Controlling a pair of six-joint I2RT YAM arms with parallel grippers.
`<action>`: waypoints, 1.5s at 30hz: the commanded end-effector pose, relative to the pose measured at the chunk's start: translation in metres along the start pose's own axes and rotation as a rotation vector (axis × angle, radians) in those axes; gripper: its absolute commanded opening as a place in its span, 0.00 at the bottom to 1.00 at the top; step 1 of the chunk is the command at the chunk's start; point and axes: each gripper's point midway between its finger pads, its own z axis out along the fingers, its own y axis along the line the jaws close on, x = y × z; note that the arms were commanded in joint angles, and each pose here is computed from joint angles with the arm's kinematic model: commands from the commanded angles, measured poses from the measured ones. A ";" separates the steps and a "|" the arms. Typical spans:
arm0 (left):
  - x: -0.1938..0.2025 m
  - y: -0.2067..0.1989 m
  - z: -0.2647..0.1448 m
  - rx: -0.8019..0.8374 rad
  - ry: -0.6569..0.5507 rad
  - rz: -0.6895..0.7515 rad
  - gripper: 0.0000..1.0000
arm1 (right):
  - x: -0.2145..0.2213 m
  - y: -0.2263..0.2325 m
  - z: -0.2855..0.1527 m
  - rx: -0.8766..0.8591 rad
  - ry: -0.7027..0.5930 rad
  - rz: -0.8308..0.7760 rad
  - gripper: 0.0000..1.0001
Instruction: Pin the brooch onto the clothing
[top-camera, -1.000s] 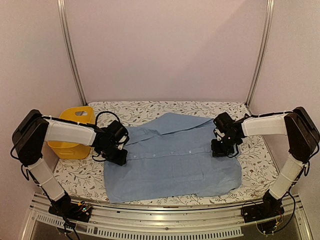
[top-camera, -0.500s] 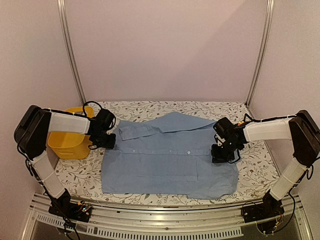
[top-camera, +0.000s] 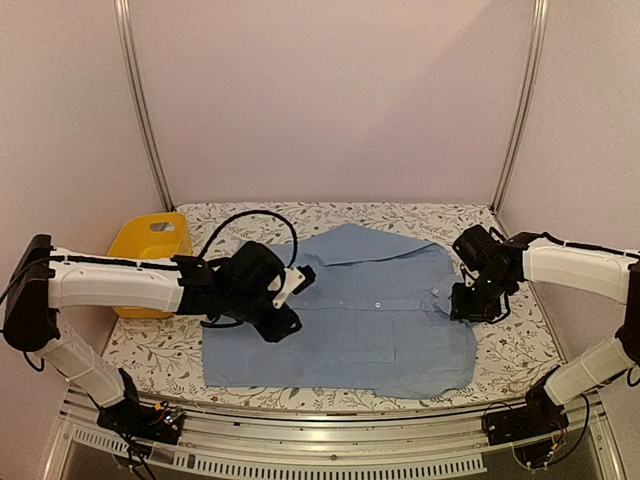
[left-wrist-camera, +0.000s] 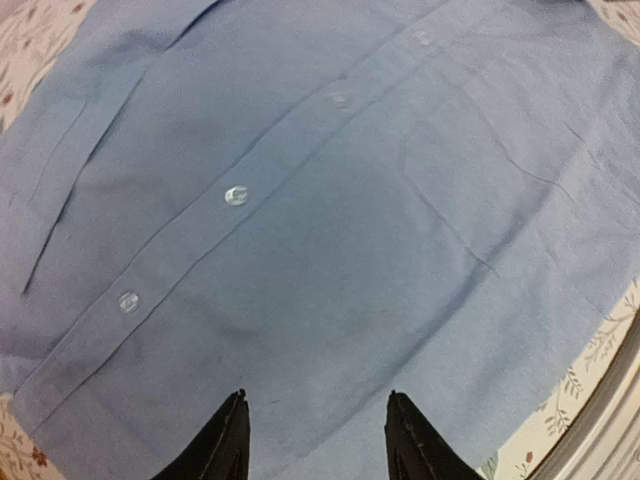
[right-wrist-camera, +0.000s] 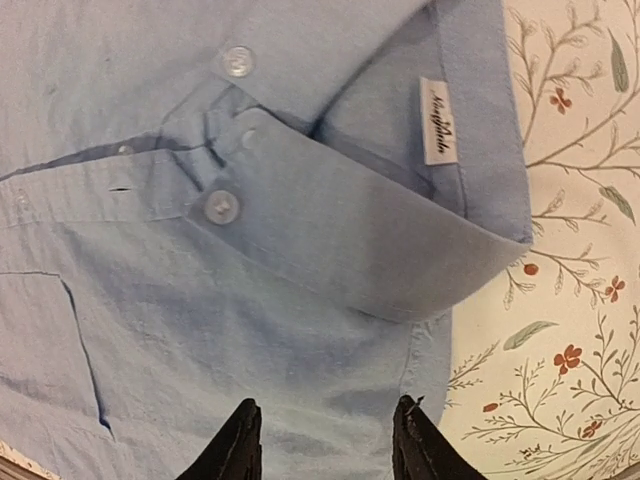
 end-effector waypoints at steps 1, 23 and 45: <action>-0.040 -0.110 -0.003 0.298 -0.135 0.394 0.48 | 0.027 -0.051 0.010 0.120 0.067 0.135 0.46; 0.034 -0.271 0.092 0.462 0.091 1.082 0.42 | -0.011 -0.028 -0.010 -0.043 -0.098 0.183 0.00; 0.035 -0.253 0.093 0.512 0.076 0.985 0.42 | -0.100 0.010 0.024 -0.019 -0.149 0.035 0.00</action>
